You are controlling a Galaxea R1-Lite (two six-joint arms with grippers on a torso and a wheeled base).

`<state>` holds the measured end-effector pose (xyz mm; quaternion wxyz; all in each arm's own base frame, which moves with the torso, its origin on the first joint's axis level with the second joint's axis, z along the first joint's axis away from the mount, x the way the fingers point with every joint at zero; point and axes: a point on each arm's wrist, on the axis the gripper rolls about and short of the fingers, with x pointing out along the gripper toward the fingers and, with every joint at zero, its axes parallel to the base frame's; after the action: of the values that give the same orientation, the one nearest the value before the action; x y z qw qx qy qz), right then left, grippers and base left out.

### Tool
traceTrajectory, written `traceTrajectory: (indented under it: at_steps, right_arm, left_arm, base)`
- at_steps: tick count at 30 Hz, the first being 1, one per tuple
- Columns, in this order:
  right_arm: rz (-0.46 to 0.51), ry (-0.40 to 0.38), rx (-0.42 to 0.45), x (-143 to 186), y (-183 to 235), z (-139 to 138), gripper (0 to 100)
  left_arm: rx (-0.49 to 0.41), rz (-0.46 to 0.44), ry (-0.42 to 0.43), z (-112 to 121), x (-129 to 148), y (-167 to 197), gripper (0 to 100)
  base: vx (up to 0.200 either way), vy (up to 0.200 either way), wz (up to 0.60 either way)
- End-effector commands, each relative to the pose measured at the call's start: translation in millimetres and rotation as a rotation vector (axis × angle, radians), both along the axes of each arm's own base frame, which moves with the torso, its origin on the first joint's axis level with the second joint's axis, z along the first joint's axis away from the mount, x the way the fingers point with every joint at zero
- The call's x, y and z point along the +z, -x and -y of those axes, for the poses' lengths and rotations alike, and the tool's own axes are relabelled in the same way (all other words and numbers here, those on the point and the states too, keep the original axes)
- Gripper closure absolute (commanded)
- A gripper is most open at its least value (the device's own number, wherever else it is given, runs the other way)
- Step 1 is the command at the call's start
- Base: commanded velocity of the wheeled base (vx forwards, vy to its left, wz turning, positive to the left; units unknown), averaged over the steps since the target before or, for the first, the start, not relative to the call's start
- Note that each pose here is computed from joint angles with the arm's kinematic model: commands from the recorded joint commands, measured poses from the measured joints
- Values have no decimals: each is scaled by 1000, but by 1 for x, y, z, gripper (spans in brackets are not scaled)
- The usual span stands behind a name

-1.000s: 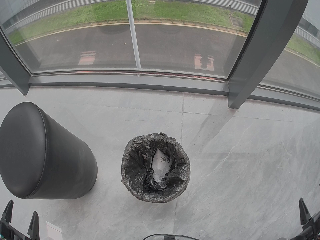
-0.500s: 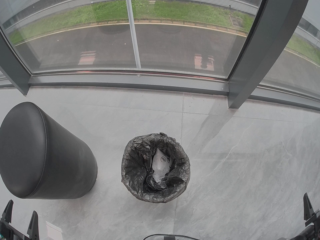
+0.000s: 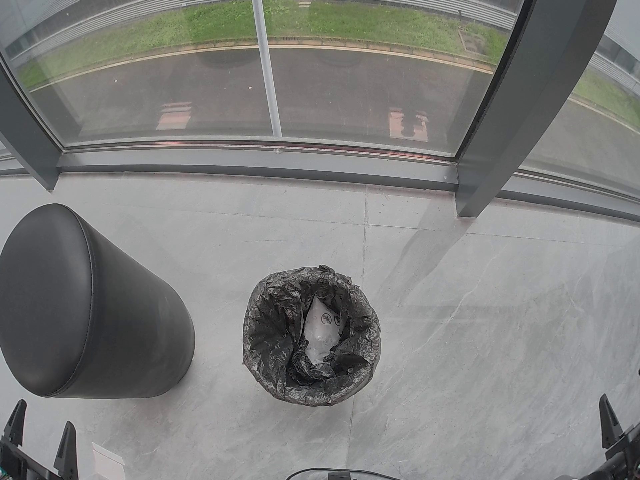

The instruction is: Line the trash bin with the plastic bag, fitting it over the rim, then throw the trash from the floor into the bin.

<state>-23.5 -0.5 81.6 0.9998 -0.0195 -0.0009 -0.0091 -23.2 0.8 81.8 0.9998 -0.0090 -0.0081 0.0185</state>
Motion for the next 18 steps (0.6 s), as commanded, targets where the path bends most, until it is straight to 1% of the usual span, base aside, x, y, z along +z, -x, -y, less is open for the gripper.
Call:
traceTrajectory:
  at_steps: [1, 4, 7, 8, 12, 13, 18]
  right_arm:
    - [10, 13, 24, 1, 1, 0, 0]
    - [7, 7, 26, 0, 1, -1, 0]
    - [12, -4, 1, 1, 1, 0, 0]
    - [12, -16, -19, 1, 1, 0, 0]
    - [-8, -1, -3, 0, 1, 0, 0]
    - [-16, 6, 3, -1, 1, 0, 100]
    - [-17, -1, 0, 0, 2, 0, 100]
  left_arm:
    - [1, -4, 1, 0, -5, 0, 0]
    - [1, -2, 2, 0, -5, 0, 0]
    - [3, -2, 4, 0, -5, 0, 0]
    - [6, -2, 4, 0, -5, 0, 0]
    - [6, -2, 4, 0, -5, 0, 0]
    - [6, -2, 4, 0, -5, 0, 0]
    - [6, 0, 4, 0, -5, 0, 0]
  base:
    - [0, 0, 0]
    - [0, 0, 0]
    - [0, 0, 0]
    - [0, 0, 0]
    - [0, 0, 0]
    - [0, 0, 0]
    - [0, 0, 0]
